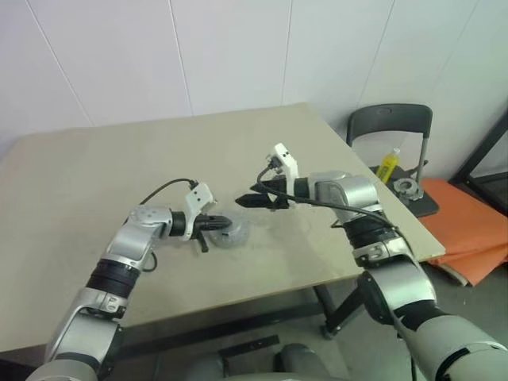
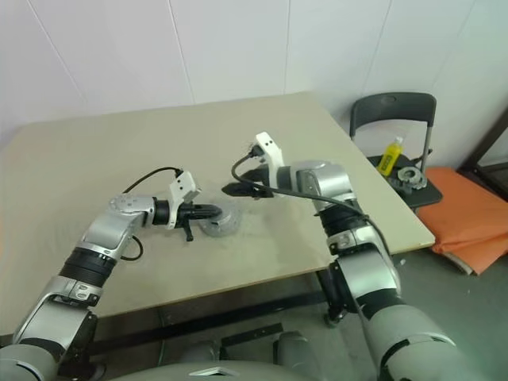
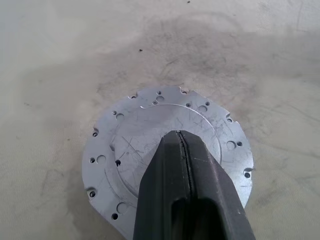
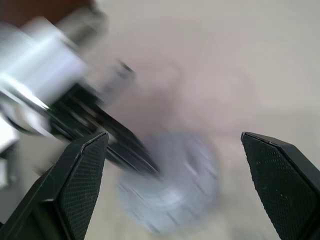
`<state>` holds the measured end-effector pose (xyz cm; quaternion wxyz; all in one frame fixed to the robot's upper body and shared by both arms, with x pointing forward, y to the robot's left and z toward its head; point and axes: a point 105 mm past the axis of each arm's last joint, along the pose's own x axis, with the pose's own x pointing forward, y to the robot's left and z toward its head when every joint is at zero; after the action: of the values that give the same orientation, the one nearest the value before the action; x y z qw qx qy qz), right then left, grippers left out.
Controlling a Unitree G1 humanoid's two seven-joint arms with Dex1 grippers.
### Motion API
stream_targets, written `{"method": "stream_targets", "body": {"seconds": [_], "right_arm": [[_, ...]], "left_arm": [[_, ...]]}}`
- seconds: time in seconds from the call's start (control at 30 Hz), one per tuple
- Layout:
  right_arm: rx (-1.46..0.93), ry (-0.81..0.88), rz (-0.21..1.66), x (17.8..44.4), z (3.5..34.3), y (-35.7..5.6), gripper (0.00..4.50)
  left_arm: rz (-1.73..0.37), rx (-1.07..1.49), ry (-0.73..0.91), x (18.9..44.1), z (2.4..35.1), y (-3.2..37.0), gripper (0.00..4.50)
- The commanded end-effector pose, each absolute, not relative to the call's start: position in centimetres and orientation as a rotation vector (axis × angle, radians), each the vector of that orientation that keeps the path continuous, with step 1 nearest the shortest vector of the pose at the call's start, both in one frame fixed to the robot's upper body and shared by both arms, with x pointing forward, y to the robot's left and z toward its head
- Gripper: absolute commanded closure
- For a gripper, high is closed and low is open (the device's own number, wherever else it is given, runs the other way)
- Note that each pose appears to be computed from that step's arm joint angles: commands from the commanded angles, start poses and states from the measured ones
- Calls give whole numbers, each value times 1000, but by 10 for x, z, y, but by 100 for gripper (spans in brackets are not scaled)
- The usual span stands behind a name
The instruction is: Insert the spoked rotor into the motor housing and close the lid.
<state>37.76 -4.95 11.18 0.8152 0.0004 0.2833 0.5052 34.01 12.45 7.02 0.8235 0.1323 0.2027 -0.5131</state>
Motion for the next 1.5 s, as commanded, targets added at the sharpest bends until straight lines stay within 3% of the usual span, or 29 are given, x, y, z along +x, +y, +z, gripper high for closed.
{"method": "stream_targets", "body": {"seconds": [0.03, 0.23, 0.5, 0.97, 1.17, 1.27, 1.5], "right_arm": [[-93, 726, 1010, 373, 85, -71, 3], [101, 895, 1056, 340, 69, -65, 3], [401, 974, 1004, 331, 67, -31, 3], [760, 923, 763, 359, 69, 13, 3], [982, 914, 797, 363, 85, 26, 3], [1027, 903, 780, 367, 86, 18, 63], [1006, 930, 780, 365, 81, 10, 289]], "left_arm": [[-1097, 327, 563, 328, 42, 135, 450], [-1118, 361, 528, 326, 45, 137, 450], [-1178, 393, 516, 320, 46, 135, 450], [-1202, 450, 484, 318, 50, 135, 450], [-1200, 477, 481, 319, 50, 136, 450], [-1198, 494, 478, 321, 50, 136, 450], [-1191, 497, 474, 324, 51, 139, 450]]}}
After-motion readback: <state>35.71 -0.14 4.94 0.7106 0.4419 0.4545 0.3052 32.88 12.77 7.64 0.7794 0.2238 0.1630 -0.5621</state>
